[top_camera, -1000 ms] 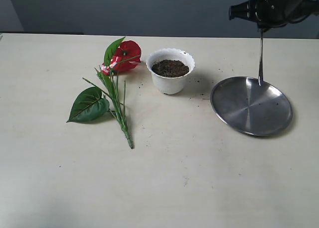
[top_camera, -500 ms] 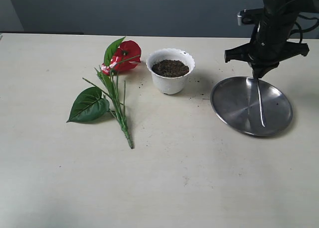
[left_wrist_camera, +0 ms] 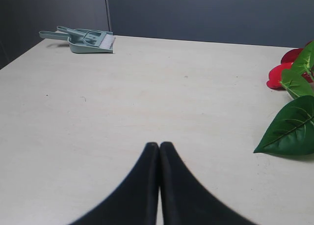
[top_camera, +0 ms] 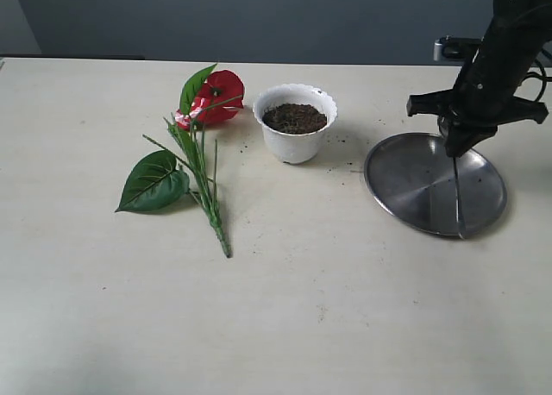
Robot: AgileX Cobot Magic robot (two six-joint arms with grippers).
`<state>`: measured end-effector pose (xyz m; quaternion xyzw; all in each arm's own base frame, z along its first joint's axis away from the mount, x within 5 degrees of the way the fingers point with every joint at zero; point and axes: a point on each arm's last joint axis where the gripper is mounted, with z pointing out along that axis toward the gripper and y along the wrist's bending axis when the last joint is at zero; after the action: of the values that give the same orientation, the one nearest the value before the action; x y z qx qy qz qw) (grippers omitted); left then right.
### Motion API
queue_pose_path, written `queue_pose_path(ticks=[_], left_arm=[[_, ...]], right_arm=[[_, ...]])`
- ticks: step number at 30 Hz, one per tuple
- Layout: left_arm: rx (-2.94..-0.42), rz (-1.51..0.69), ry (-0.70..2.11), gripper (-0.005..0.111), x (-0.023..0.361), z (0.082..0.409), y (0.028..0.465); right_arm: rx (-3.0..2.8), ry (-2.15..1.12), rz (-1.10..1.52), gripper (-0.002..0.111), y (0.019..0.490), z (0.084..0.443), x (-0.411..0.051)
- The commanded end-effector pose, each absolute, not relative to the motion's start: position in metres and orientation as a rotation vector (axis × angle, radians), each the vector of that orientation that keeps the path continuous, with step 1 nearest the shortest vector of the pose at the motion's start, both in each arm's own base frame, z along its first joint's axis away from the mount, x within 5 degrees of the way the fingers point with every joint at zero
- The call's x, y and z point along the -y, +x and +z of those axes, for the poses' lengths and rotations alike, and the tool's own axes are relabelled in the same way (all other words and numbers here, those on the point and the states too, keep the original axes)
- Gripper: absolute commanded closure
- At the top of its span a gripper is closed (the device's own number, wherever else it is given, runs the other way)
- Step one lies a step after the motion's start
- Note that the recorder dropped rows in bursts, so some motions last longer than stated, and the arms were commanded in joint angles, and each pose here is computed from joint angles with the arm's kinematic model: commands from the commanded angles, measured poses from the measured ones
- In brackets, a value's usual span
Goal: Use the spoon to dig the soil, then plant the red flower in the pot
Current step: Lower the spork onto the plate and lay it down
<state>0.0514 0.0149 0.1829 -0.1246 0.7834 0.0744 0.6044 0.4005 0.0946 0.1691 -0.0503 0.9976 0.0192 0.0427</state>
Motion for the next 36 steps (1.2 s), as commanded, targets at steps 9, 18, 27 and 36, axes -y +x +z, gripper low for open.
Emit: queue_pose_path(ticks=[9,18,27,36], left_arm=[[-1.801,0.171,-0.286,0.106,-0.015,0.183,0.052],[-1.801,0.171,-0.286,0.106,-0.015,0.183,0.052],[-1.801,0.171,-0.286,0.106,-0.015,0.183,0.052],[-1.801,0.171,-0.286,0.106,-0.015,0.183,0.052]], right_arm=[[-3.0,-0.188,0.072,0.109,0.412,0.156,-0.095],[-3.081,-0.216,0.097,0.109,0.427,0.153,-0.102],[-3.135,-0.215,0.097,0.109,0.43,0.127,-0.103],[-3.165,-0.214,0.094,0.109,0.43,0.114,-0.103]])
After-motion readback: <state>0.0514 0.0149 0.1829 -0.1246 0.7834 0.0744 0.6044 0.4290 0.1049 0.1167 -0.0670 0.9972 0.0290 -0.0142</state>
